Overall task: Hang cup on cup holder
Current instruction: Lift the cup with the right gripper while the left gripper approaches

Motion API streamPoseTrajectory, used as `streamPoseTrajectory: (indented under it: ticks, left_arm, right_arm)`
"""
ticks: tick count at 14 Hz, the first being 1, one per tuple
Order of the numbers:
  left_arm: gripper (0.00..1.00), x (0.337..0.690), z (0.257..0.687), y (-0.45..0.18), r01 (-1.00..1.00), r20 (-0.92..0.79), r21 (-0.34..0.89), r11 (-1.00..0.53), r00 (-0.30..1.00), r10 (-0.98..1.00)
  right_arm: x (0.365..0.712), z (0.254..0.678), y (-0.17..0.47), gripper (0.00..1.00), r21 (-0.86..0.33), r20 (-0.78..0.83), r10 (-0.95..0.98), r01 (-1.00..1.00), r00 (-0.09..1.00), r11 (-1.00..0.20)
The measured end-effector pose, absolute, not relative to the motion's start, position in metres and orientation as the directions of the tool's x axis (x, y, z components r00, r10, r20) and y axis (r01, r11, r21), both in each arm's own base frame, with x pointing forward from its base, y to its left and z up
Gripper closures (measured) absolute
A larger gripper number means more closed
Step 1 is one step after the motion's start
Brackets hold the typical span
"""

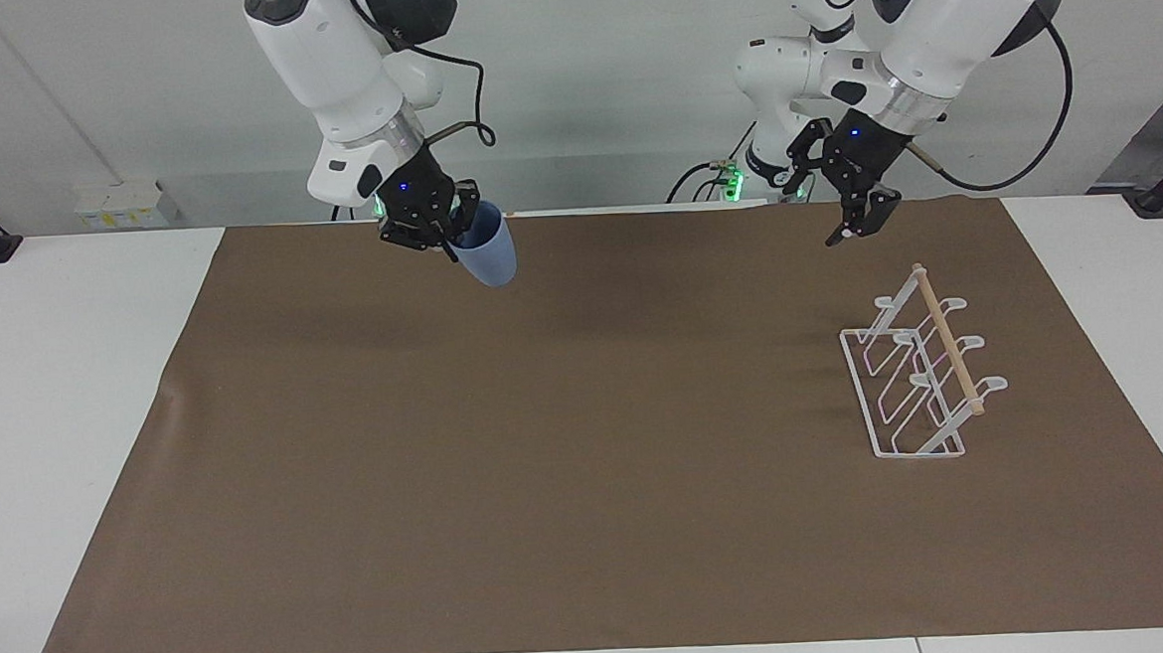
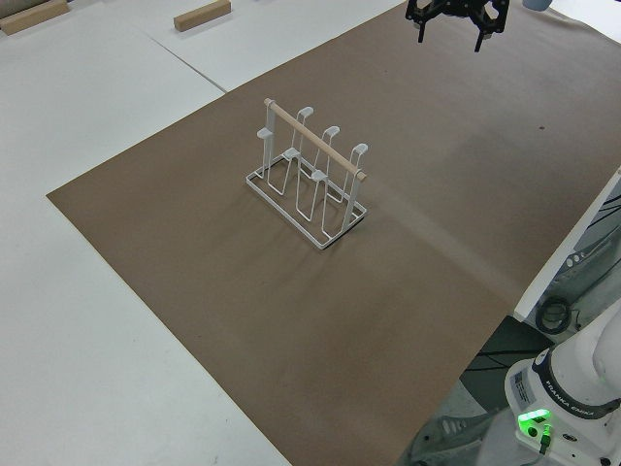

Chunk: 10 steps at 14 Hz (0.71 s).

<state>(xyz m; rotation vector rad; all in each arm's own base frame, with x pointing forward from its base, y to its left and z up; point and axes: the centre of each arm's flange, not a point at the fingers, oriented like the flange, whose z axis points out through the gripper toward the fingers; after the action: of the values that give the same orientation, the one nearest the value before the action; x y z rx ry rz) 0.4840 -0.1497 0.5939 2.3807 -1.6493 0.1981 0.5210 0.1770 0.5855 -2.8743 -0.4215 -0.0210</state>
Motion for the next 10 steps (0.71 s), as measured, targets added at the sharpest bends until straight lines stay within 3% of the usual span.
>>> streamPoseTrajectory:
  ticks: [3,7,10]
  left_arm:
    - [0.0,0.477,0.587,-0.169,-0.938,0.334,0.121,-0.326,0.347,-0.876]
    - [0.0,0.467,0.588,-0.194,-0.95,0.398,0.108,-0.294,0.312,-0.863]
    - [0.0,0.456,0.579,-0.211,-0.956,0.443,0.096,-0.278,0.291,-0.848]
  right_arm:
    - [0.509,0.587,0.208,0.95,-0.234,0.051,0.337,0.34,0.94,-0.911]
    - [0.501,0.595,0.234,0.95,-0.351,0.082,0.335,0.341,0.939,-0.872]
    - [0.502,0.602,0.249,0.95,-0.363,0.152,0.331,0.364,0.931,-0.858]
